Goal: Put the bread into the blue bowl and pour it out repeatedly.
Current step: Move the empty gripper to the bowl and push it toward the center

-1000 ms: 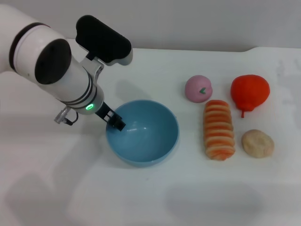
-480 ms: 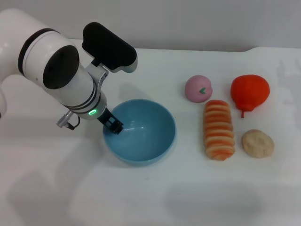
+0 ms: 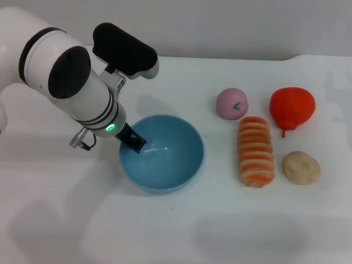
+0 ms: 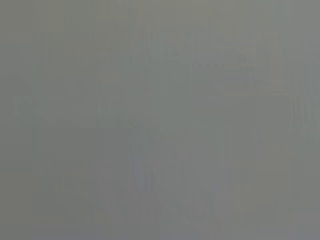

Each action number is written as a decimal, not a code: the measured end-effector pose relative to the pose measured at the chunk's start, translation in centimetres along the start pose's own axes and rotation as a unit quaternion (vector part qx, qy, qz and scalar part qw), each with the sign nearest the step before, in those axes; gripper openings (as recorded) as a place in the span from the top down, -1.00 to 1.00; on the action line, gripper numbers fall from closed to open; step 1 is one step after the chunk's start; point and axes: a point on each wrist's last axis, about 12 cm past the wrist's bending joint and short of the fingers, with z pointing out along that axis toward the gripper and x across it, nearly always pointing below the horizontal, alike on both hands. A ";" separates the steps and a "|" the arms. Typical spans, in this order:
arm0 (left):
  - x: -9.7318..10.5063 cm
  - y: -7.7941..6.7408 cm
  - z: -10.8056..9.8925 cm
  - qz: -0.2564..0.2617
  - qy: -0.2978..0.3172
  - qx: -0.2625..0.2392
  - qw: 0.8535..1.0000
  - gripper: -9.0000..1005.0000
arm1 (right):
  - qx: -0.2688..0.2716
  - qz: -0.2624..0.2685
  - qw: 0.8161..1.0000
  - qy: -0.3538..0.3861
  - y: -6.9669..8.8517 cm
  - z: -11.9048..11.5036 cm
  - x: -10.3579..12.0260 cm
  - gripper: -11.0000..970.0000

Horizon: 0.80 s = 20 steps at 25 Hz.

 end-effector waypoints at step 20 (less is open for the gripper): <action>-0.2 -0.5 -0.2 -0.016 0.005 0.024 1.000 0.96 | -0.031 0.264 0.958 0.102 -1.5 2.6 -0.5 0.01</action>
